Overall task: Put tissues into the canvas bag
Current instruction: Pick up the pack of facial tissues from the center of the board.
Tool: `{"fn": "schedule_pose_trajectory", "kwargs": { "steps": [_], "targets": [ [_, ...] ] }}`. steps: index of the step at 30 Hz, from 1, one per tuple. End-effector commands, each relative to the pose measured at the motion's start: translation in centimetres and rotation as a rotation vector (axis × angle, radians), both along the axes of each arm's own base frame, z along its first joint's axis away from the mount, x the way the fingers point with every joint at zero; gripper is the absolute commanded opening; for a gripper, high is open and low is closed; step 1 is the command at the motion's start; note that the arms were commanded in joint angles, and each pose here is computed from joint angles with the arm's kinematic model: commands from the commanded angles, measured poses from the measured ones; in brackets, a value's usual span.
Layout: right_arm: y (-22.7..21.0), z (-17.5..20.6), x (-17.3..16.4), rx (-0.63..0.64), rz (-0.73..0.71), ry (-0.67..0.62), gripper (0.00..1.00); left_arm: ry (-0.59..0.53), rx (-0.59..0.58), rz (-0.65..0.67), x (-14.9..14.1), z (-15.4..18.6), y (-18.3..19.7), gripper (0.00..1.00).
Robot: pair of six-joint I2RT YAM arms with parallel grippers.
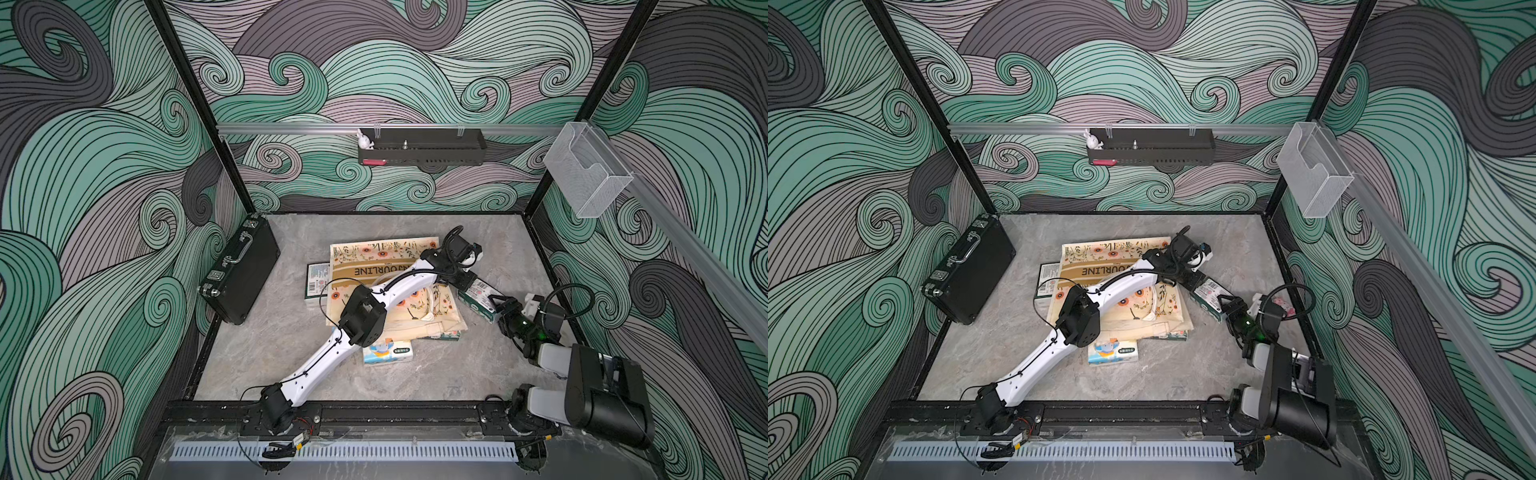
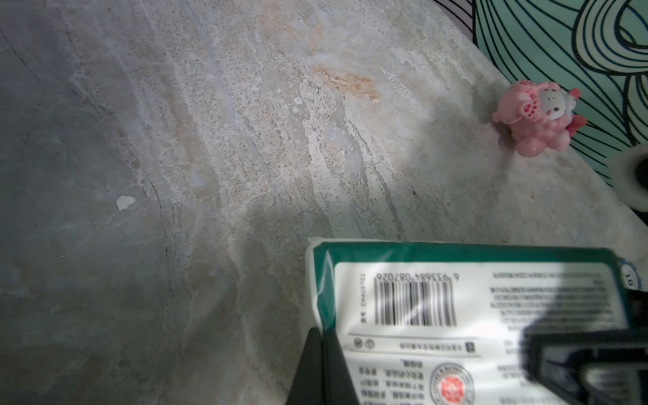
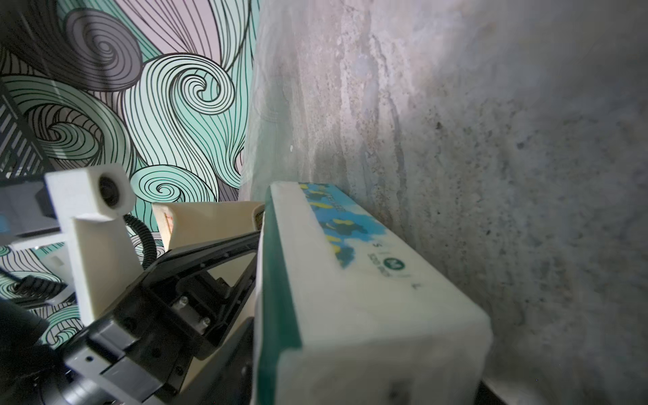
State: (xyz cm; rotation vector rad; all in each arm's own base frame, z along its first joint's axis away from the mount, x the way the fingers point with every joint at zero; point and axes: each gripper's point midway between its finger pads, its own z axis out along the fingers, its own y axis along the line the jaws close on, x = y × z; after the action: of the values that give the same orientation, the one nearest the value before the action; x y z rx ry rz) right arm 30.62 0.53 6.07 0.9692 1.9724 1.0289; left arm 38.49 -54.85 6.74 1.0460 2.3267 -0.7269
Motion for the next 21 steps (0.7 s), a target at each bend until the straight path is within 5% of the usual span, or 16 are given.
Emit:
{"fn": "schedule_pose_trajectory", "kwargs": {
  "steps": [1,7,10,18,19,21],
  "targets": [
    [0.2,1.8,0.2,-0.029,0.016,-0.066,0.6,0.071,0.067,-0.012,-1.7,-3.2,0.5,0.0],
    [0.3,5.6,0.1,-0.098,0.037,-0.166,0.59,0.078,0.023,-0.005,-1.9,-1.1,0.0,0.0],
    [0.2,7.1,-0.3,-0.151,0.041,-0.195,0.56,0.066,-0.012,-0.004,-1.8,1.0,-0.4,0.18],
    [0.8,7.4,-1.3,-0.167,0.074,-0.2,0.44,0.038,-0.079,-0.001,-1.7,5.4,-0.7,0.21],
    [0.9,7.5,-1.4,-0.168,0.075,-0.202,0.44,0.034,-0.08,-0.004,-1.9,6.0,-0.6,0.23],
    [0.9,7.8,-1.6,-0.185,0.076,-0.209,0.44,0.013,-0.092,-0.002,-1.8,8.2,-0.1,0.44]
  ]
}}
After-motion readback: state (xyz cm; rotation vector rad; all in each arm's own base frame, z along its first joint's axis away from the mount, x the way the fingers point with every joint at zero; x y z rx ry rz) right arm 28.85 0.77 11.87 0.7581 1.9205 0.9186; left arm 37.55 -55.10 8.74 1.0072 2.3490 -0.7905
